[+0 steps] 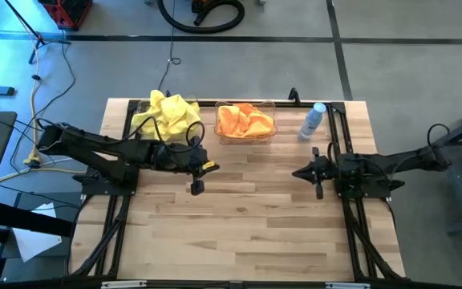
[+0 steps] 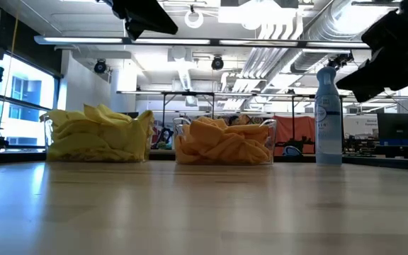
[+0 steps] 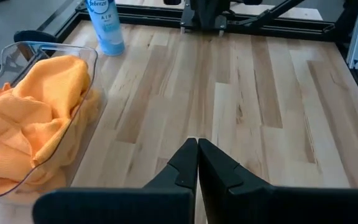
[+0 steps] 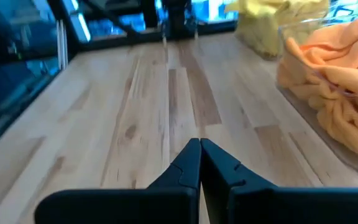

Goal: Sort microfiber towel by color & place in baskets
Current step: Return to Home Position

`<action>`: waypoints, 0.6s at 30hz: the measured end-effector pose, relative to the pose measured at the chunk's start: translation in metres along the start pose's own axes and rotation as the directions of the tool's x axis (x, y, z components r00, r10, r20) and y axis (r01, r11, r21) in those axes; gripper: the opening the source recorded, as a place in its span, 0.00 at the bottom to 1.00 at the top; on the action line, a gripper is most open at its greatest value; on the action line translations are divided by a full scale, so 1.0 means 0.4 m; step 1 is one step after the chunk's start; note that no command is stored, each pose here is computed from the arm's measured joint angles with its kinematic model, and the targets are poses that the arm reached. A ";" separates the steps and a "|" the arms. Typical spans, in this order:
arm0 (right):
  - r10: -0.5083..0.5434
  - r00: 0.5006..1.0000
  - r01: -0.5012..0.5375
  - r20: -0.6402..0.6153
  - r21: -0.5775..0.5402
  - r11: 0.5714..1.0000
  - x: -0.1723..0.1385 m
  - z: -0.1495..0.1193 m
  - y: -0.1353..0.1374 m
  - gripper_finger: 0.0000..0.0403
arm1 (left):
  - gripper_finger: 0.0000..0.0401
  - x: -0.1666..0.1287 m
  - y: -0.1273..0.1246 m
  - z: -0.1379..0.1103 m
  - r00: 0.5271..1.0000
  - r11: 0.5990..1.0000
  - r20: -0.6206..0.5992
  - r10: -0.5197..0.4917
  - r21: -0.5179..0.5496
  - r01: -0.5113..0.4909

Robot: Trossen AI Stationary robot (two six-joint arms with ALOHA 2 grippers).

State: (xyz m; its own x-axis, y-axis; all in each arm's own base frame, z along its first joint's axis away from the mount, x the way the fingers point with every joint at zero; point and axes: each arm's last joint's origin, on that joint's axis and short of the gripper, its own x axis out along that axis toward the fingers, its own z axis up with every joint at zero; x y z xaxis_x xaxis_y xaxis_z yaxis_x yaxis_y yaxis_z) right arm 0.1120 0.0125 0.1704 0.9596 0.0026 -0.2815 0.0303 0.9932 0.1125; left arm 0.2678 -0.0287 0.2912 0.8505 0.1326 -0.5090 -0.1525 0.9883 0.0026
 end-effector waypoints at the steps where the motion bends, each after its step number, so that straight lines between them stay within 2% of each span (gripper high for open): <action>1: -0.004 1.000 0.004 0.018 0.010 1.000 -0.002 -0.006 -0.003 0.00 | 0.00 0.000 0.000 0.000 1.000 1.000 0.000 0.001 0.000 -0.001; 5: -0.034 0.996 0.031 0.087 0.044 0.999 -0.008 -0.030 -0.017 0.00 | 0.00 0.000 0.000 0.000 1.000 1.000 0.000 0.003 0.000 -0.003; 10: -0.037 0.976 0.030 0.215 0.035 0.999 -0.028 -0.012 -0.021 0.00 | 0.00 0.000 0.000 0.000 1.000 1.000 0.000 0.004 0.000 -0.004; 14: -0.019 0.961 0.012 0.274 0.028 1.000 -0.043 -0.004 -0.021 0.00 | 0.00 0.000 0.000 0.000 1.000 1.000 0.000 0.004 0.000 -0.004; 18: -0.015 0.961 0.010 0.276 0.020 1.000 -0.042 -0.003 -0.021 0.00 | 0.00 0.000 0.001 0.000 1.000 1.000 0.000 0.004 0.007 -0.004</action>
State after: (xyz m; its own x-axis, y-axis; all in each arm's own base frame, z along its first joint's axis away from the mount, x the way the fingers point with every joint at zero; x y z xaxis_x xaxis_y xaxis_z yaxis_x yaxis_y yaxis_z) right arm 0.0950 0.0043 0.1730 0.9990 -0.0445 -0.0093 0.0453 0.9907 0.1283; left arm 0.2676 -0.0285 0.2911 0.8500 0.1363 -0.5089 -0.1522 0.9883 0.0104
